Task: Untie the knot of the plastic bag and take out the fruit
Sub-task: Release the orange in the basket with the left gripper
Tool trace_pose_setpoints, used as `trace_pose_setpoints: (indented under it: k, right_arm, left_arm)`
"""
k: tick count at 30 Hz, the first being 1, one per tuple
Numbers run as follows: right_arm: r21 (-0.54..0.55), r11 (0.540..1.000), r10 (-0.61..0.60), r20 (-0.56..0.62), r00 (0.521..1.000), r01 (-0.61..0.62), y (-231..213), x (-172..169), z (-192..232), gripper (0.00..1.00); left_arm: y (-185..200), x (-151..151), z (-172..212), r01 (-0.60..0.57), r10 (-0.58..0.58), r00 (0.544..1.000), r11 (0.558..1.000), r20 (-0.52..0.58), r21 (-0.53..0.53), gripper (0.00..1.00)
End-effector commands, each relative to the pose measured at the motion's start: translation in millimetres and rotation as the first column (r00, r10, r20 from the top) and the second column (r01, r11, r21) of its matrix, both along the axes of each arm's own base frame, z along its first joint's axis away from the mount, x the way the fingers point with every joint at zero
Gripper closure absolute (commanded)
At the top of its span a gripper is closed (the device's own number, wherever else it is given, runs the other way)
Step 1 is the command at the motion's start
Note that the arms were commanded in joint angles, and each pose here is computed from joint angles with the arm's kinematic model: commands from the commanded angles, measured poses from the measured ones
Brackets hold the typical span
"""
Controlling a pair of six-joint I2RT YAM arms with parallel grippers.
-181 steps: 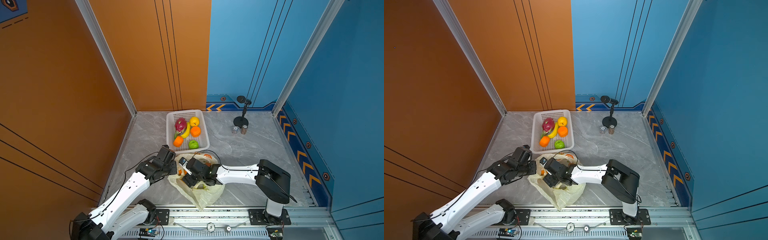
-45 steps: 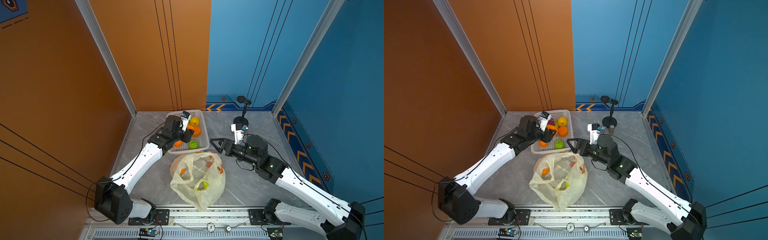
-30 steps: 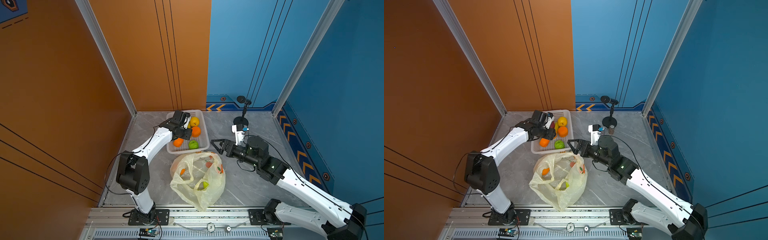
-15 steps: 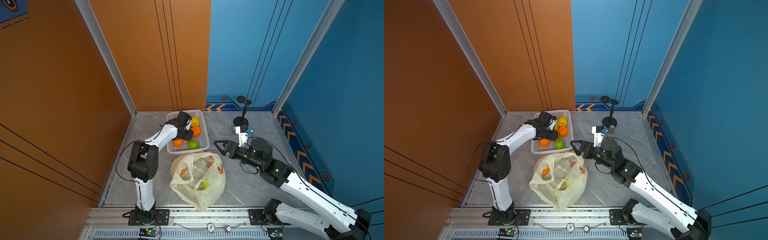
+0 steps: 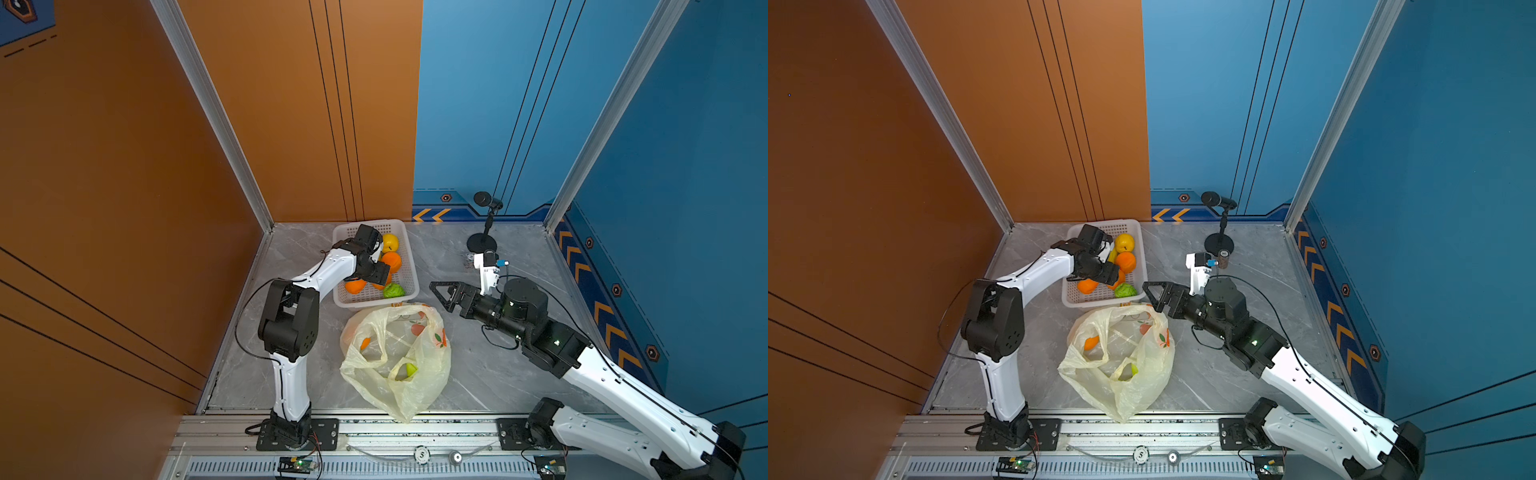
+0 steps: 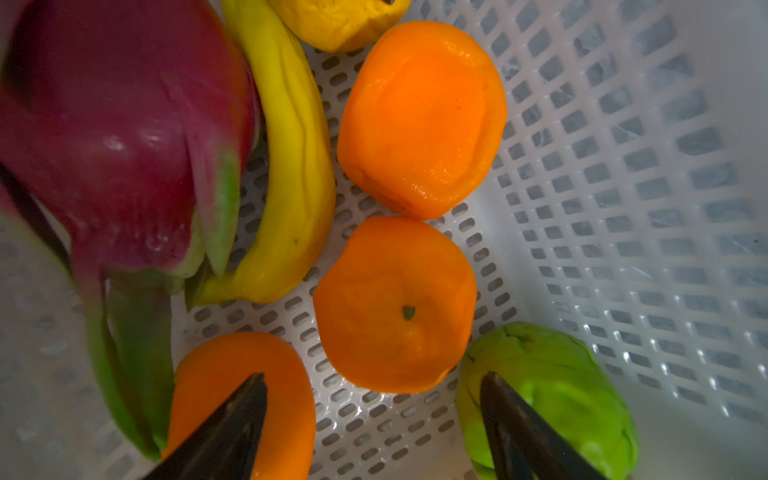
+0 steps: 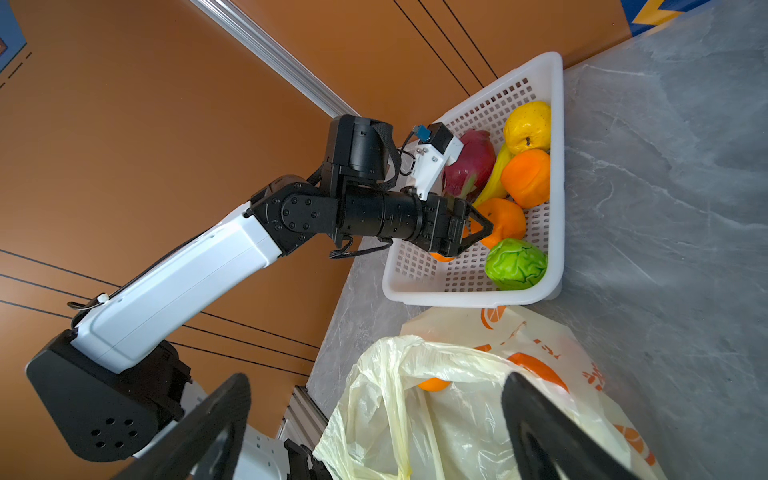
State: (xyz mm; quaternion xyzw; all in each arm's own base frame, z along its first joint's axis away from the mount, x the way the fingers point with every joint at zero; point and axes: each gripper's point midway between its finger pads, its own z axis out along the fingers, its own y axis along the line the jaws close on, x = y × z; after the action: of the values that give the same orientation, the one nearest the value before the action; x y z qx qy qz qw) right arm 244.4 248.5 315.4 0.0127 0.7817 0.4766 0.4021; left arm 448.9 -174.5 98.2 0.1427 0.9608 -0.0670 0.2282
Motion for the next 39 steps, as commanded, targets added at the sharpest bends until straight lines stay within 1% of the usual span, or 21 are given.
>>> trace_pose_setpoints:
  k: [1, 6, 10, 15, 20, 25, 27, 31, 33, 35, 38, 39]
  right_arm:
    - [-0.020, 1.000, -0.019, 0.009, 1.000, 0.019, -7.7, -1.4, -3.6, 0.05]
    - [-0.025, 0.999, -0.023, 0.003, 1.000, 0.023, -10.5, -3.4, -5.6, 0.05]
    - [-0.032, 0.999, -0.024, -0.001, 1.000, 0.024, -12.0, -5.6, -9.0, 0.05]
    - [-0.080, 0.997, -0.012, -0.025, 1.000, 0.010, -8.4, -7.0, -22.0, 0.08]
    - [-0.151, 0.988, 0.034, -0.045, 0.998, -0.040, 8.2, -8.3, -36.6, 0.12]
    - [-0.235, 0.966, 0.098, -0.053, 0.994, -0.108, 31.1, -12.5, -53.3, 0.18]
    - [-0.275, 0.952, 0.128, -0.052, 0.990, -0.137, 40.0, -15.7, -62.1, 0.21]
    - [-0.351, 0.917, 0.182, -0.054, 0.982, -0.189, 56.1, -21.5, -85.4, 0.25]
    - [-0.395, 0.895, 0.205, -0.049, 0.978, -0.208, 62.2, -24.2, -97.0, 0.27]
    - [-0.462, 0.859, 0.235, -0.029, 0.972, -0.221, 68.1, -28.1, -109.7, 0.27]
    - [-0.530, 0.813, 0.277, -0.013, 0.961, -0.242, 75.9, -35.3, -127.2, 0.28]
    - [-0.541, 0.804, 0.289, -0.011, 0.957, -0.248, 78.1, -37.3, -131.4, 0.28]
  left_arm:
    - [8.6, -1.9, 32.1, -0.029, 0.029, 0.998, 1.000, 0.063, 0.001, 0.16]
    - [6.1, -10.0, 69.2, -0.042, 0.050, 0.989, 0.997, 0.141, -0.063, 0.16]
    - [1.1, -27.3, 105.7, -0.027, 0.053, 0.978, 0.991, 0.202, -0.128, 0.16]
    - [-5.6, -62.6, 148.4, 0.014, 0.055, 0.962, 0.969, 0.269, -0.247, 0.16]
    - [-2.4, -105.7, 172.4, 0.048, 0.052, 0.949, 0.951, 0.311, -0.306, 0.17]
    - [4.2, -150.8, 161.8, 0.040, 0.045, 0.966, 0.947, 0.256, -0.320, 0.17]
    - [7.1, -168.9, 151.9, 0.030, 0.042, 0.975, 0.949, 0.217, -0.315, 0.17]
    - [8.2, -204.7, 121.4, 0.015, 0.017, 0.995, 0.952, 0.102, -0.305, 0.17]
    - [9.6, -218.2, 101.1, -0.001, 0.013, 0.999, 0.957, 0.041, -0.292, 0.17]
    - [9.0, -229.3, 86.8, -0.009, 0.008, 1.000, 0.958, -0.005, -0.288, 0.17]
    - [8.0, -241.3, 70.3, -0.009, -0.006, 0.999, 0.960, -0.050, -0.282, 0.17]
    - [10.1, -243.4, 64.6, -0.010, -0.006, 0.998, 0.964, -0.060, -0.267, 0.17]
